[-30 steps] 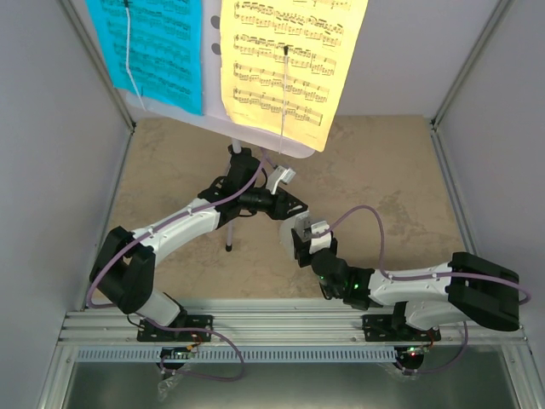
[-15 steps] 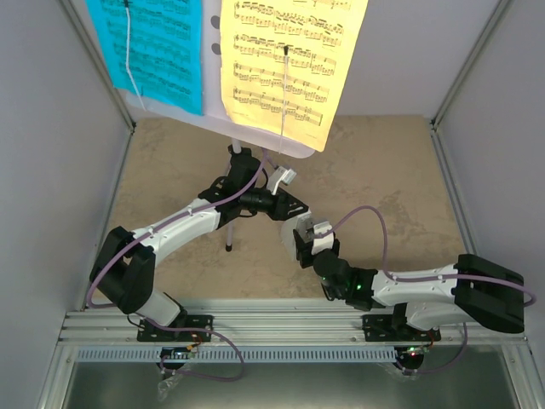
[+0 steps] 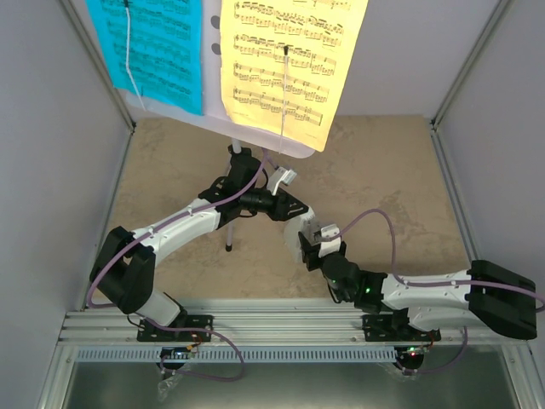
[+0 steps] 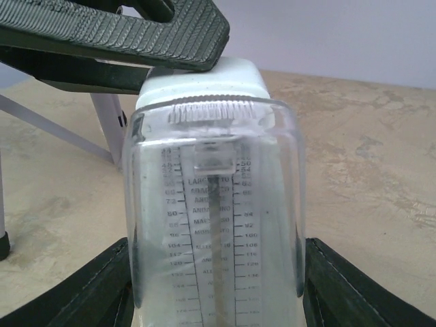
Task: Pack up the instrument practice props
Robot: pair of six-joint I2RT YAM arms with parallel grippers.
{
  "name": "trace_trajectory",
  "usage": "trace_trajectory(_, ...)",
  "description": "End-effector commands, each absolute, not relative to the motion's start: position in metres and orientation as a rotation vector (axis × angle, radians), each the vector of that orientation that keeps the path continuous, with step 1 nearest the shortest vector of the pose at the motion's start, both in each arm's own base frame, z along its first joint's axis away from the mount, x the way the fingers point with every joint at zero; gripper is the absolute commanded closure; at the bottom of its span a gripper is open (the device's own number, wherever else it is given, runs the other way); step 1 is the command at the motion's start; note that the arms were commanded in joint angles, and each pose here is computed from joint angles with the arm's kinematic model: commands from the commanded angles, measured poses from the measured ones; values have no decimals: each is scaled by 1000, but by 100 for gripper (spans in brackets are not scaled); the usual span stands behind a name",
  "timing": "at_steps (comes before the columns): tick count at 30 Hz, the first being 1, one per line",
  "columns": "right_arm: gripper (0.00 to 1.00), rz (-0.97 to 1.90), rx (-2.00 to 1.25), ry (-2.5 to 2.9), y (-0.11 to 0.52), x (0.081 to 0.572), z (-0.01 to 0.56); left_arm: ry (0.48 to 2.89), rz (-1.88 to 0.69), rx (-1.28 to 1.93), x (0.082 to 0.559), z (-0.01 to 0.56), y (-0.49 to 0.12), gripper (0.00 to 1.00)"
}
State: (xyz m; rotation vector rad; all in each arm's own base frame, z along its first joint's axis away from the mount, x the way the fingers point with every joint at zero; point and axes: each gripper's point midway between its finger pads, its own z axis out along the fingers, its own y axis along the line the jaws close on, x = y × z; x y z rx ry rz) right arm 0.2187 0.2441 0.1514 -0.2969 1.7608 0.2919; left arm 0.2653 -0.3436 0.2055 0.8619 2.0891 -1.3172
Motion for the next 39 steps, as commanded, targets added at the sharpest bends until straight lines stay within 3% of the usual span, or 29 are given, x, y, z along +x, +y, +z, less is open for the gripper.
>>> trace_trajectory(1,54,173,-364,1815,222,218,123,2093,-1311,887,264,202,-344,62)
trace_trajectory(22,54,105,-393,1833,219,225,108,2078,-1336,930,253,205,-350,60)
trace_trajectory(39,42,125,-506,1850,236,225,111,2056,-1316,954,249,212,-352,63)
